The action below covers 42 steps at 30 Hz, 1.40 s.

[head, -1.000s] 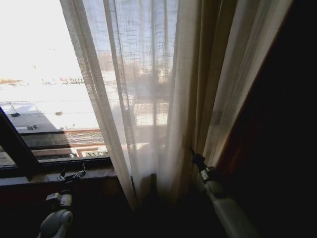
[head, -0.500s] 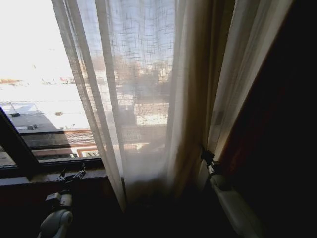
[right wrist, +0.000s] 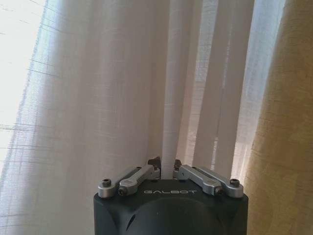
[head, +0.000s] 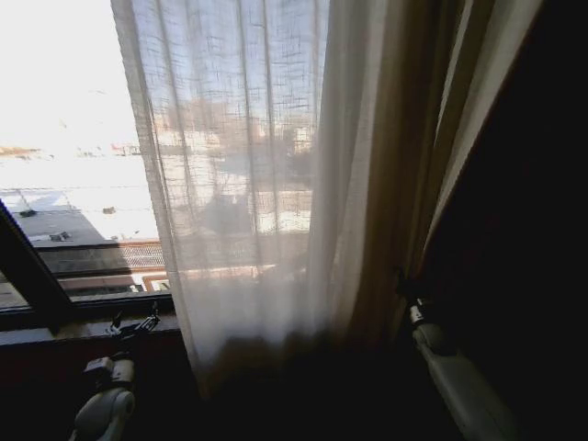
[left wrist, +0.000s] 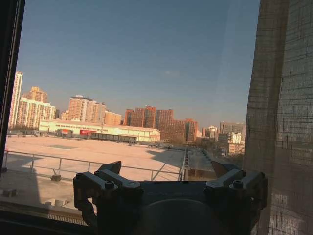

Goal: Open the curtains by pulling them apart, changing their state from closed to fully open.

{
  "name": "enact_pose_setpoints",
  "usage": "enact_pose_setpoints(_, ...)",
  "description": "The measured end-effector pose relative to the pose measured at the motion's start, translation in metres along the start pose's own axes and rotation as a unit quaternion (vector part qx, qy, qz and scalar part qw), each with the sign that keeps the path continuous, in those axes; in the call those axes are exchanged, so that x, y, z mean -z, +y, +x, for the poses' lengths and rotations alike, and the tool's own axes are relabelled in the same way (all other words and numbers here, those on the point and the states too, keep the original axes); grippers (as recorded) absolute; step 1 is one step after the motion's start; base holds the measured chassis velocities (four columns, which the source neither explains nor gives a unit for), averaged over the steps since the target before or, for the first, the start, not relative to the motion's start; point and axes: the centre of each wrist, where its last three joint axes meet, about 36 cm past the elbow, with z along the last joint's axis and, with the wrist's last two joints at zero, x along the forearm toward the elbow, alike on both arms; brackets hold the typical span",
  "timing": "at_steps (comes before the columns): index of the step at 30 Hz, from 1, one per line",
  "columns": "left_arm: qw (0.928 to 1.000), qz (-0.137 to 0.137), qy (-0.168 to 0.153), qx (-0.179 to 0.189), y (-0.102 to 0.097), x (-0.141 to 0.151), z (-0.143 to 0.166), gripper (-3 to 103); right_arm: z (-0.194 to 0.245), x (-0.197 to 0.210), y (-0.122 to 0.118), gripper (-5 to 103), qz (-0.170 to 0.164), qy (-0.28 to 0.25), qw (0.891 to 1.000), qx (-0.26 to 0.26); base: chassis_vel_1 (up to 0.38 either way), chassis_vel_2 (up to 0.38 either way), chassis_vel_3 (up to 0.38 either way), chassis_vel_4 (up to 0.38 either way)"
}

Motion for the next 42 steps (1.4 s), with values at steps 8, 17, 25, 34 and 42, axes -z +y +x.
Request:
enact_pose_setpoints(8,1.0000,0.000,0.000,0.000,0.000,0.000,0.000,100,0.025,0.019,0.032,33,-0.033,-0.014,0.999,0.037,0.000,0.000,0.000,0.000)
enact_pose_setpoints(17,1.0000,0.000,0.000,0.000,0.000,0.000,0.000,100,0.052,0.027,0.034,66,-0.036,-0.023,0.997,0.065,0.000,0.000,0.000,0.000)
enact_pose_setpoints(25,1.0000,0.000,0.000,0.000,0.000,0.000,0.000,100,0.078,0.024,0.032,92,-0.023,-0.023,0.996,0.077,0.000,0.000,0.000,0.000)
enact_pose_setpoints(34,1.0000,0.000,0.000,0.000,0.000,0.000,0.000,100,0.098,0.030,0.046,100,-0.032,-0.032,0.995,0.086,0.017,0.019,-0.023,-0.019)
enact_pose_setpoints(42,1.0000,0.000,0.000,0.000,0.000,0.000,0.000,100,0.105,0.033,0.051,100,-0.034,-0.035,0.995,0.090,0.157,0.162,-0.162,-0.165)
